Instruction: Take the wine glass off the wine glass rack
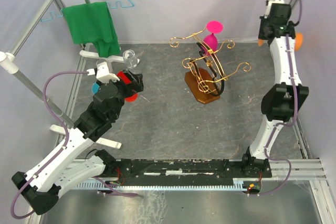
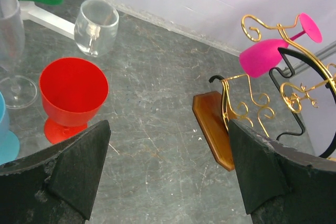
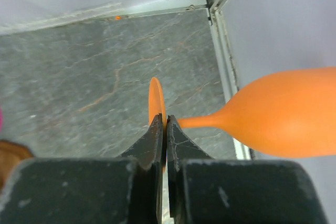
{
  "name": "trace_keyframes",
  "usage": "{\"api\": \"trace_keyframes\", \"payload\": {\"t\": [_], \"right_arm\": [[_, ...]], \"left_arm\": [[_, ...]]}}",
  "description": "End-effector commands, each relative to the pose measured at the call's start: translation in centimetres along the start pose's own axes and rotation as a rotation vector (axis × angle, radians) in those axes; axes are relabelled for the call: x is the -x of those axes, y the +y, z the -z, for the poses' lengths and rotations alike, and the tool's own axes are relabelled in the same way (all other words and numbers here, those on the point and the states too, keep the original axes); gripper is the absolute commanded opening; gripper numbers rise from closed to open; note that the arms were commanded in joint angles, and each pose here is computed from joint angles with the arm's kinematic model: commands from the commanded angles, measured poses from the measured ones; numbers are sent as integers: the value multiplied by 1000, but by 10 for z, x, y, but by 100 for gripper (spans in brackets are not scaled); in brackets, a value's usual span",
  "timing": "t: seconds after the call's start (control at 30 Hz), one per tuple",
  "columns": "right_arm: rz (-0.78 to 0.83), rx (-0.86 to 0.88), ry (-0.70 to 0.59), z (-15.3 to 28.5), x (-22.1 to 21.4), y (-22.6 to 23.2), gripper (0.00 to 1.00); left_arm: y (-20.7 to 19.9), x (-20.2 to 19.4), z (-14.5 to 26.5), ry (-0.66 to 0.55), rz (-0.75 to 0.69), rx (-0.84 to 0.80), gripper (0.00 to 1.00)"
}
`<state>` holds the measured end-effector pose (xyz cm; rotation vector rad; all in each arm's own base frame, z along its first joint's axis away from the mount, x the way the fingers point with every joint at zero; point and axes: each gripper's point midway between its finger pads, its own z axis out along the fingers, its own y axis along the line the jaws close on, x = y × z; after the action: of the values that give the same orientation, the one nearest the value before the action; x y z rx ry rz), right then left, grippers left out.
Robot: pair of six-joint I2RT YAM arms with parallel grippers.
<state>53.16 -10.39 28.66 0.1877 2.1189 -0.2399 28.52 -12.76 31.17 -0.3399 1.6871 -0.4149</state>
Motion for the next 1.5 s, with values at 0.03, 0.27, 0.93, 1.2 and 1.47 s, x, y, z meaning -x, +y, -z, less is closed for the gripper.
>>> {"api": "trace_keyframes", "payload": {"t": [0.03,0.27,0.93,1.2,1.47], "right_arm": [[233,-218,-19,-19,19,-35,1],[412,-352,46,-66,-9,-53,1],[723,-550,137,-152,-98,-46,1],[810,-608,157,-164,-129,-42,1],[916,-621,160,-171,-151,-29,1]], "left_arm": [[-6,-20,4,56,87,-50,99],[-9,-42,1,130,86,-66,99],[-15,-53,-4,161,47,-99,99],[-15,-54,-2,164,48,-109,99],[-14,-54,2,169,57,-117,99]]}}
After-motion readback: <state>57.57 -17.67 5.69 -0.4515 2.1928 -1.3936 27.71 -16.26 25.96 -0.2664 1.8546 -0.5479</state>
